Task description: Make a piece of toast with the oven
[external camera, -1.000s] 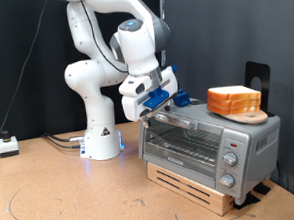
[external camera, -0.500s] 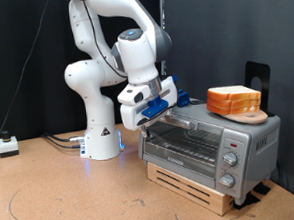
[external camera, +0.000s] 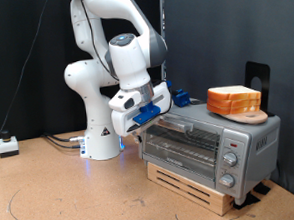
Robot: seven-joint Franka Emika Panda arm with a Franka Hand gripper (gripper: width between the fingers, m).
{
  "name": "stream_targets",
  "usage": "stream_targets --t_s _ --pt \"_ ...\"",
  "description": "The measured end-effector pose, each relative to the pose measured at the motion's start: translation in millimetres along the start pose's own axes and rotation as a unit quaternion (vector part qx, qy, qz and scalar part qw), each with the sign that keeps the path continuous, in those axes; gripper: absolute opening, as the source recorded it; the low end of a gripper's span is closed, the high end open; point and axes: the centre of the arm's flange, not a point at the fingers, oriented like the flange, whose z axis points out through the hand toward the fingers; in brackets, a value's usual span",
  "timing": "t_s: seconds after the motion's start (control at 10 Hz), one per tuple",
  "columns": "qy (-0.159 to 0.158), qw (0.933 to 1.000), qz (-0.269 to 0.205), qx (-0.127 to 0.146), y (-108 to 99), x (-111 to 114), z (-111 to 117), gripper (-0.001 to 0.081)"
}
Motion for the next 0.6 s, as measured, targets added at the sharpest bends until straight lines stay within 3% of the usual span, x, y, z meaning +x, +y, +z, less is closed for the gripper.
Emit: stream_targets --t_s 0.3,0.6 --pt "0.006 1.0 0.003 0.005 8.9 8.8 -6.0 0.0809" --pt "0.014 0.9998 0.002 -0.011 16.5 20.1 -6.1 0.0809"
